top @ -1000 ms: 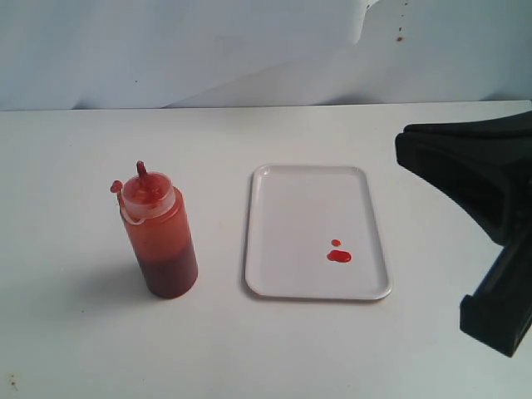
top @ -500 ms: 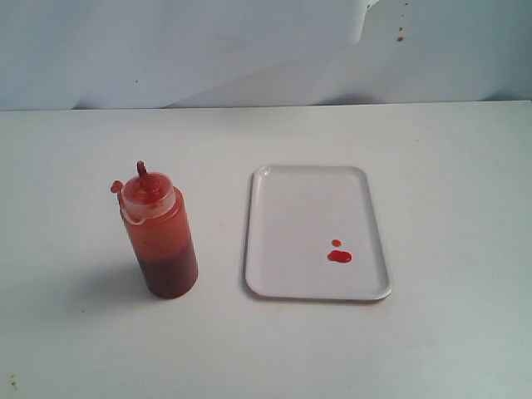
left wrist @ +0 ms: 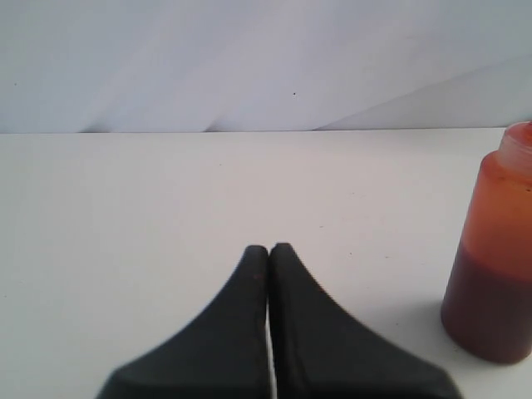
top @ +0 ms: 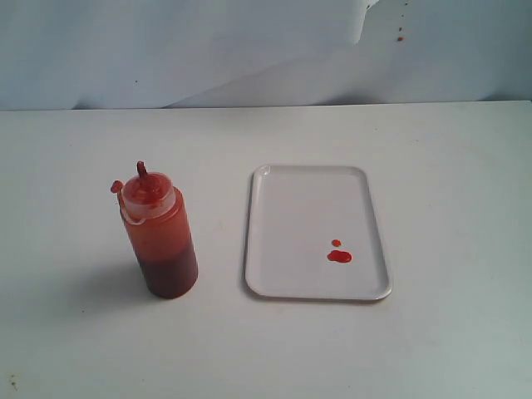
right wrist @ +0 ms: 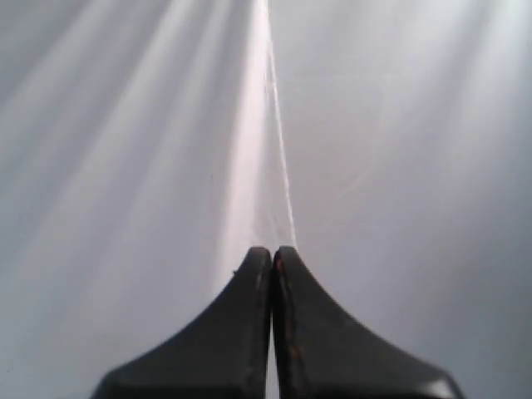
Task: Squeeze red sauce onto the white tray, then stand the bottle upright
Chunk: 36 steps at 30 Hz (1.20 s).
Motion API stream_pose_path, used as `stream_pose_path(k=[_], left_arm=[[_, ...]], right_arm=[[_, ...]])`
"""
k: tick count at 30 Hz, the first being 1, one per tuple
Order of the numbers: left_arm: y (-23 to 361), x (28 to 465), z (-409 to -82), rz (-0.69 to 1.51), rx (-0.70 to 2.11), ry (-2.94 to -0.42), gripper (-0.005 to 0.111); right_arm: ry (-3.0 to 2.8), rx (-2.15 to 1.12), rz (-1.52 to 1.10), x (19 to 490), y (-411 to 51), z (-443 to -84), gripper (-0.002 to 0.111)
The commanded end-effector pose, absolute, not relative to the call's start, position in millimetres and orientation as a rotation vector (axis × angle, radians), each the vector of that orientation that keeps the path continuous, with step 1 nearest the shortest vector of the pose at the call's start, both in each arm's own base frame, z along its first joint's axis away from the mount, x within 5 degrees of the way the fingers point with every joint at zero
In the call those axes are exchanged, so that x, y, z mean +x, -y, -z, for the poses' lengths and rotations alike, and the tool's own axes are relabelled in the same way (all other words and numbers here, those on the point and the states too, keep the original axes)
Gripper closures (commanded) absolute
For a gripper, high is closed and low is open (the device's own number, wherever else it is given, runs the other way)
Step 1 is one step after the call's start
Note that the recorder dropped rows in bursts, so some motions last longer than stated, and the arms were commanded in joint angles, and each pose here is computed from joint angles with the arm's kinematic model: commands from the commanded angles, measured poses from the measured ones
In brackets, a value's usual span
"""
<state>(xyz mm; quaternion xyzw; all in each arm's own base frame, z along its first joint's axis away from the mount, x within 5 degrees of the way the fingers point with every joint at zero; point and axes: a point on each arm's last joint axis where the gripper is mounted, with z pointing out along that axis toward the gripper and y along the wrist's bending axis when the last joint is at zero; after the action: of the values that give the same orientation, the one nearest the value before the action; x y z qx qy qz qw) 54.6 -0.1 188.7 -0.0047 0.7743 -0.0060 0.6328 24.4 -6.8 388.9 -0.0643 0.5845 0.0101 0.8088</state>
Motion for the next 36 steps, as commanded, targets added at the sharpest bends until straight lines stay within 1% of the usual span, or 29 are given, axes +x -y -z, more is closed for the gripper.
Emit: stream_pose_path(k=[1,5,10,15,20,27,36], left_arm=[[0.6,54.7,-187.5,0.027,-0.013,-1.768,0.107],[0.6,54.7,-187.5,0.027,-0.013,-1.768,0.107],[0.6,54.7,-187.5,0.027,-0.013,-1.768,0.107],[0.4,54.7,-187.5,0.02,-0.008,-1.768,0.107],[0.4,54.7,-187.5,0.02,-0.008,-1.768,0.107],[0.4,54.7,-187.5,0.02,-0.008,-1.768,0.107],[0.4,54.7,-187.5,0.02,-0.008,-1.768,0.107]], right_arm=[[-1.143,-0.105,-0.031,-3.6,14.4,-389.7,0.108],[-1.059,-0.086,-0.04,-25.9,20.4,-388.1,0.108],[-1.088,-0.023,-0.012,-29.2,20.9,-389.3,0.108],[-1.223,0.138,0.132,-27.8,21.9,-377.5,0.108],[-1.256,0.256,0.203,-28.7,17.7,-372.8,0.108],[-1.3,0.26,0.206,-11.3,16.0,-352.8,0.108],[-1.283,0.152,0.117,24.5,8.7,-308.0,0.108]])
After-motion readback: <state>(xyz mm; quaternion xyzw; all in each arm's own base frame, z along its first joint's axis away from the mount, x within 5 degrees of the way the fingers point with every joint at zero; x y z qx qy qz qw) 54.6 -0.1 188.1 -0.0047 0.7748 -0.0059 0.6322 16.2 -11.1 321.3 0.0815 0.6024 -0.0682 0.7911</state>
